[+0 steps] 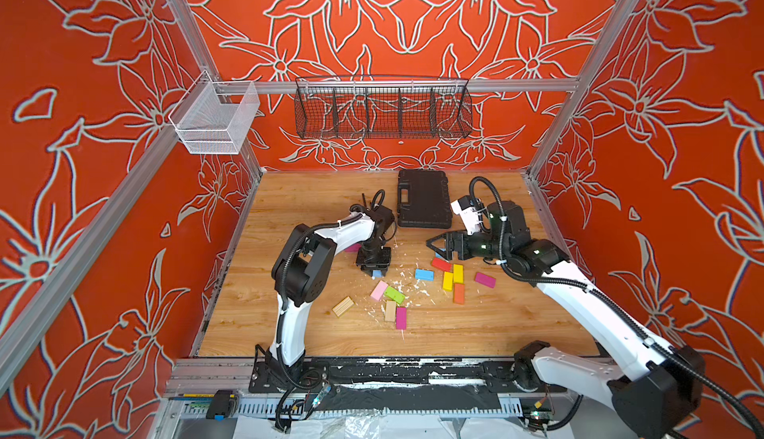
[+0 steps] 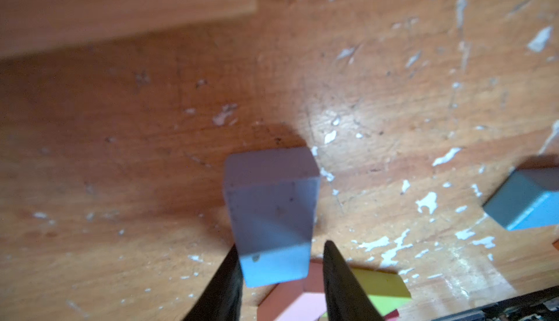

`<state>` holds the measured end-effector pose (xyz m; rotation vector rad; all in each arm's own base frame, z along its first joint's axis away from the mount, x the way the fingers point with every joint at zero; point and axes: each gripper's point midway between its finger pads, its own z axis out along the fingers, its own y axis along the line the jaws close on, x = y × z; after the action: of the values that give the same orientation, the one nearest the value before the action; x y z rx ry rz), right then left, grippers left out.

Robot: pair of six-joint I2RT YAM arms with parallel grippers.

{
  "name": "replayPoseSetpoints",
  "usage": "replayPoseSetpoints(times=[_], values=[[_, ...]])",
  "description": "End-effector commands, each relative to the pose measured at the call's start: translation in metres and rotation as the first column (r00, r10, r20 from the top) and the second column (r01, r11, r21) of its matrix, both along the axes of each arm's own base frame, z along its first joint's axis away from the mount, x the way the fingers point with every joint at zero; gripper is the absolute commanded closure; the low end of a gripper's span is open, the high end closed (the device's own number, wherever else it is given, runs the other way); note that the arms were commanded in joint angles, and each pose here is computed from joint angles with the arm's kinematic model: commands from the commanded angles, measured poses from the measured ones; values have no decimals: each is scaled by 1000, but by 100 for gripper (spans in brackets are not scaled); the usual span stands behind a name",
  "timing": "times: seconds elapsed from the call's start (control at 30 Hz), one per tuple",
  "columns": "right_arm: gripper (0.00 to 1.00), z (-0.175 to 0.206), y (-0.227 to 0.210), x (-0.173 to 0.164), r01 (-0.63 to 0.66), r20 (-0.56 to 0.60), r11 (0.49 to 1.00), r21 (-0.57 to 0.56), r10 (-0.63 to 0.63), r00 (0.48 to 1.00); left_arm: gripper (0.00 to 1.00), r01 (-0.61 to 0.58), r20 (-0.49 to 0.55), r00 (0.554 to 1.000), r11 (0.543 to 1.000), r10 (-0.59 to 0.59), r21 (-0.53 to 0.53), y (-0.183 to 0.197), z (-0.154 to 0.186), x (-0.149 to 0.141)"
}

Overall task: Assemble the number 7 with building blocks
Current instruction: Assemble the building block at the center of the board.

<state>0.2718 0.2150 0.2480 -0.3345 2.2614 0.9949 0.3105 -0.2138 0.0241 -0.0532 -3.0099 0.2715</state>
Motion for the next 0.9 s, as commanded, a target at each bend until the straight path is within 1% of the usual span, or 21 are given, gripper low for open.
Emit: replayPoseSetpoints(times=[0.0,0.2,0.37,0.43,0.53,0.6,0.7,0.77,0.87], values=[[6,0,2,2,1,-12,1000,28,-1,1000,55,6,-3,1000,999,-6,34,5,-7,0],[6,-2,2,3,27,-46,999,44,-25,999,45,6,54,999,1000,-6,-10,5,20,-5],[8,-20,-1,4,74,-135,997,20,-71,988,41,22,107,994,997,-13,-80,4,48,-17],[10,-30,-3,5,97,-173,995,-6,-96,980,39,31,137,990,994,-17,-104,6,61,-23],[12,-48,-3,1,113,-218,989,-96,-131,967,37,24,197,980,994,-4,-102,21,80,-33],[12,-61,4,-2,104,-224,980,-167,-141,964,36,-1,237,971,991,33,-135,32,96,-37],[12,-79,32,-9,58,-234,967,-247,-118,965,34,-45,318,940,970,122,-240,50,124,-40],[13,-96,52,-11,34,-256,950,-310,-118,959,33,-72,382,905,954,186,-292,68,143,-41],[13,-118,77,-11,38,-247,912,-409,-151,957,31,-97,483,844,951,234,-292,95,165,-42]])
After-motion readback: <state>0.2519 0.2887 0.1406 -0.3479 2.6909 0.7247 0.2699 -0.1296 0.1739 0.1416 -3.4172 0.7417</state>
